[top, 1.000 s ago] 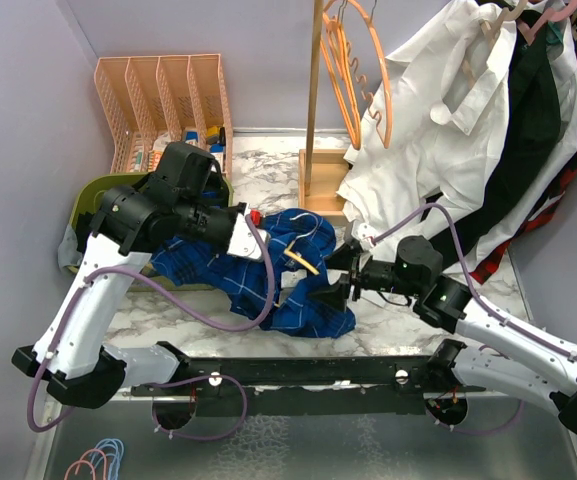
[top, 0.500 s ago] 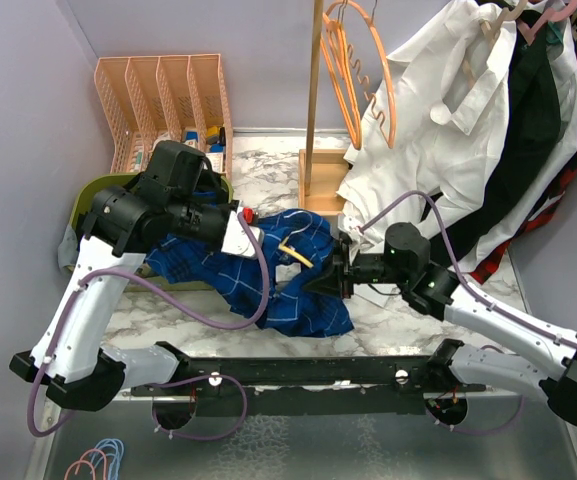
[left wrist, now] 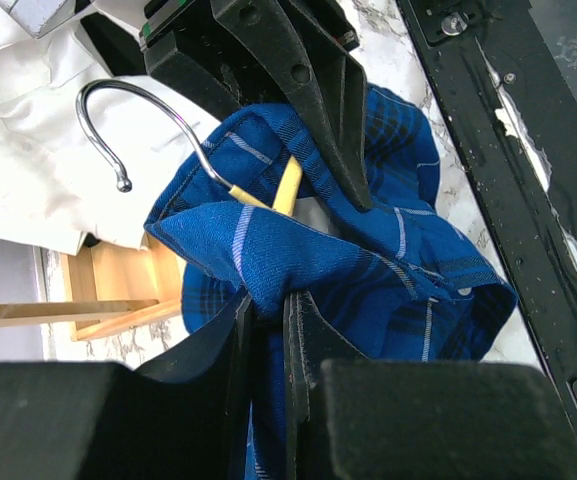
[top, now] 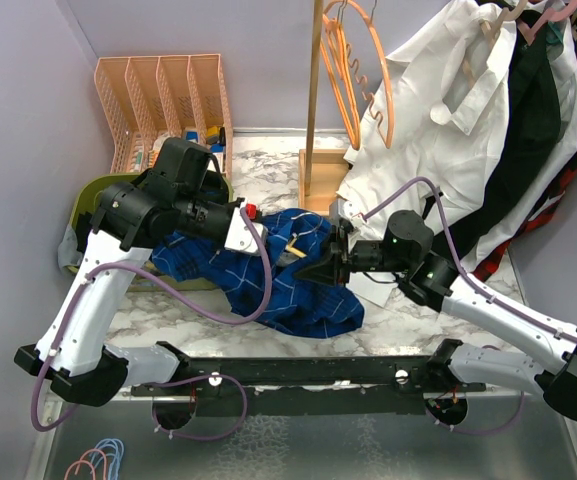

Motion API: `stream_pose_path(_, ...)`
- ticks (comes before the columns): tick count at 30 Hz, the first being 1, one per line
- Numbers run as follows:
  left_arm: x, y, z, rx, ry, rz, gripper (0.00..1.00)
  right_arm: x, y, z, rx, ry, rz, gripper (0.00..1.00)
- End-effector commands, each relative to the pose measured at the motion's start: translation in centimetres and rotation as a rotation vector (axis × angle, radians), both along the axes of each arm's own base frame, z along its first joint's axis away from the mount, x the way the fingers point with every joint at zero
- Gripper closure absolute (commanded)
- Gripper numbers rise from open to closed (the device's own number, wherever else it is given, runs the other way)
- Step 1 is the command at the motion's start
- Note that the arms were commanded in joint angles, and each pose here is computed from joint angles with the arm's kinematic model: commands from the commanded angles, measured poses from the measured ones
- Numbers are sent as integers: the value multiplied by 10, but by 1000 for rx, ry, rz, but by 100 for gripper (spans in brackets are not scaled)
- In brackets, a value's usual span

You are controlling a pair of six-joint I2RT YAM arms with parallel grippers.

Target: Place the shirt on the hanger

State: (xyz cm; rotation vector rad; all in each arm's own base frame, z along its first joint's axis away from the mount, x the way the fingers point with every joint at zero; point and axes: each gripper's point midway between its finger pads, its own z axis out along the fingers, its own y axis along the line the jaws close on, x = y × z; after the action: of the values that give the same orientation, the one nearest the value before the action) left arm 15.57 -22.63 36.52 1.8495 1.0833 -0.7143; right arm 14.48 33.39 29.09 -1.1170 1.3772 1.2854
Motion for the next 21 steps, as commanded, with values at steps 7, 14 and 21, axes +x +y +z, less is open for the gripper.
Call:
stream_pose_path(7,48,12,-10,47,-36,262,78,20,-16,-21,-35,85,-203,99)
stream_pose_path(14,63,31,-18,45,36,459,1,23,-59,-45,-85,161,-417,99)
stream_pose_path(21,96,56,-11,59,-12,668,1,35,-105,-59,-342,278,-664,99)
